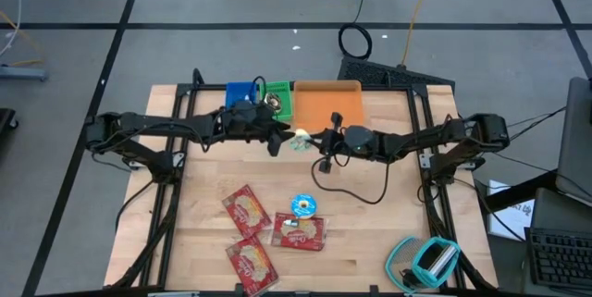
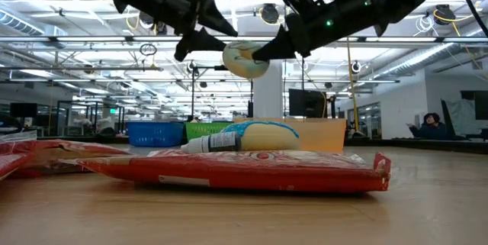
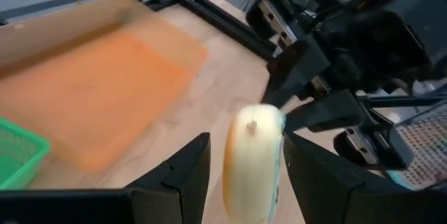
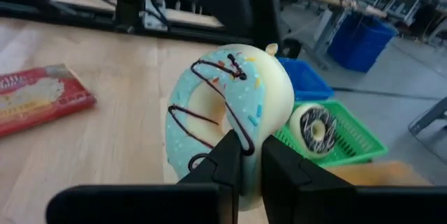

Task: Pick & Place Food Item
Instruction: Put the light blue donut into the green bin

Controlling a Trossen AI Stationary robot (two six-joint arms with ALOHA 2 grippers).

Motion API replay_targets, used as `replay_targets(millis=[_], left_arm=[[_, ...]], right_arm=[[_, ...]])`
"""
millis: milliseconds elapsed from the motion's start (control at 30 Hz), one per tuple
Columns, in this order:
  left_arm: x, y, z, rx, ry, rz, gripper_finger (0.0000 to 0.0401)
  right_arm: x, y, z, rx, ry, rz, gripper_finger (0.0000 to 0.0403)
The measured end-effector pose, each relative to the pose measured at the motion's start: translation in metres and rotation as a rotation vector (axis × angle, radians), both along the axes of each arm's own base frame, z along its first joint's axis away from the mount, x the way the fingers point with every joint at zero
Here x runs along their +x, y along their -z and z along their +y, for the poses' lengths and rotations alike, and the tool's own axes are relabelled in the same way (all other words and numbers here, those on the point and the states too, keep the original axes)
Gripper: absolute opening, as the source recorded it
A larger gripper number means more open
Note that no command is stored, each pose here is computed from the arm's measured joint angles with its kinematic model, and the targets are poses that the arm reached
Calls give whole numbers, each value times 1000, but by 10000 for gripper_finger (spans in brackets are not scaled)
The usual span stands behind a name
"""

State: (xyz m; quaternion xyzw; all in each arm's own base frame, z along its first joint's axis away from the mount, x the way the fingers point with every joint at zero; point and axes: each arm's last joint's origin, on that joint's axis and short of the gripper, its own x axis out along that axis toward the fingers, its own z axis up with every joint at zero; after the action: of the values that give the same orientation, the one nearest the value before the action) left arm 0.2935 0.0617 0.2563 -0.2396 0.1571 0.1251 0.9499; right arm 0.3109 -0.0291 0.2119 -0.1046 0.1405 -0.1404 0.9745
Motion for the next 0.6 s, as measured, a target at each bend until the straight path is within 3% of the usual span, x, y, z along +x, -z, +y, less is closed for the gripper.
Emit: replay_targets(millis=[200,433,600], left_arm=[[10,2,-4,5,112,-56,198],[13,15,0,18,57,6,243],[15,19,2,34,58,17,246]], right_arm=[[0,-2,0,-12,-2,-18,28],[1,-4,0,-13,-2,-38,26],[1,-5,0,-14,-2,-49,28]])
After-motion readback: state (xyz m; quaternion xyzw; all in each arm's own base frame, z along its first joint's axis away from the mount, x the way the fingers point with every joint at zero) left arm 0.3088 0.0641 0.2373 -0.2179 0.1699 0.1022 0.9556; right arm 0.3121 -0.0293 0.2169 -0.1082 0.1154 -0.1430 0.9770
